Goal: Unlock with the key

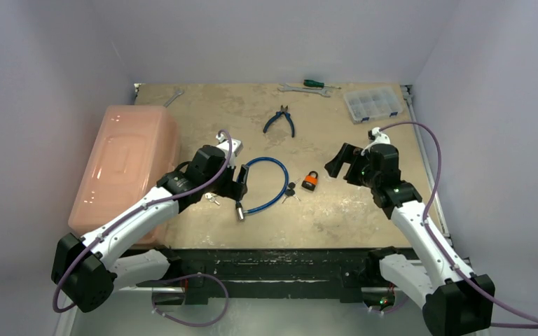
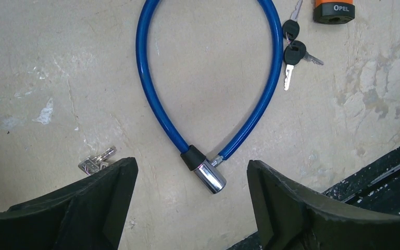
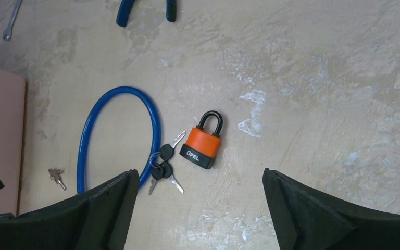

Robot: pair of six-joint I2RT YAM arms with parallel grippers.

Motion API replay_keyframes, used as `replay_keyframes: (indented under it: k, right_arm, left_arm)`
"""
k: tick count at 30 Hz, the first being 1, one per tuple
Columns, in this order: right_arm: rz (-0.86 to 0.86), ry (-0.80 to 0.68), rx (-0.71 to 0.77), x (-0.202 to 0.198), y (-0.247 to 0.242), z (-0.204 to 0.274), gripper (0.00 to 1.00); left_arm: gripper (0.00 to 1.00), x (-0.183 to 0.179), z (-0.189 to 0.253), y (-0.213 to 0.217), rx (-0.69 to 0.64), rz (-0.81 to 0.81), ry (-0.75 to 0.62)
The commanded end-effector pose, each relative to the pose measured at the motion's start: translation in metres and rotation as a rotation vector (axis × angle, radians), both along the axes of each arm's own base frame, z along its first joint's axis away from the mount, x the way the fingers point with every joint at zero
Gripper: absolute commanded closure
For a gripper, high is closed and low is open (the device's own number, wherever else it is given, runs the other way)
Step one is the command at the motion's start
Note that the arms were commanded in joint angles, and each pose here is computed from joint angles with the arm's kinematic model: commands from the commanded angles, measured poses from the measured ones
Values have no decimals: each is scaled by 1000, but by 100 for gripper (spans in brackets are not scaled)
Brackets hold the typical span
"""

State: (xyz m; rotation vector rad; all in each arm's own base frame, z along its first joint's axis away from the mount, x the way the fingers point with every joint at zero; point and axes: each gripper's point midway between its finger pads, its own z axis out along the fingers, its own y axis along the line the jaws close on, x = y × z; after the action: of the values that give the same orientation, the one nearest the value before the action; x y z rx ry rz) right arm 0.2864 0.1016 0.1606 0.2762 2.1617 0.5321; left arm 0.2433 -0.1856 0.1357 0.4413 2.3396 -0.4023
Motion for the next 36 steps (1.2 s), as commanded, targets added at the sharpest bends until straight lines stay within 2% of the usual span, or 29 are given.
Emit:
replay_keyframes:
  k: [1,12,19,23,29,36]
  right_arm:
    - [-37,-7,-10,7,-4,16,1]
    - [-60,110,-47,5,-2,2,1]
    - [-54,106,-62,2,10,6,1]
    - [54,85,-33,2,43,14,1]
    - [45,151,-151,1,78,4,1]
    - [-55,231,-226,3,88,-23,1]
  left_arm:
    - [18,8,23,-6,-25,-7,-62]
    - [18,8,22,-6,-24,-6,-61]
    - [18,8,21,-6,-21,-6,-54]
    - [18,8,23,-5,-25,-6,-62]
    - [19,7,24,-5,-29,-7,-63]
    - [19,7,28,-5,-34,-4,-75]
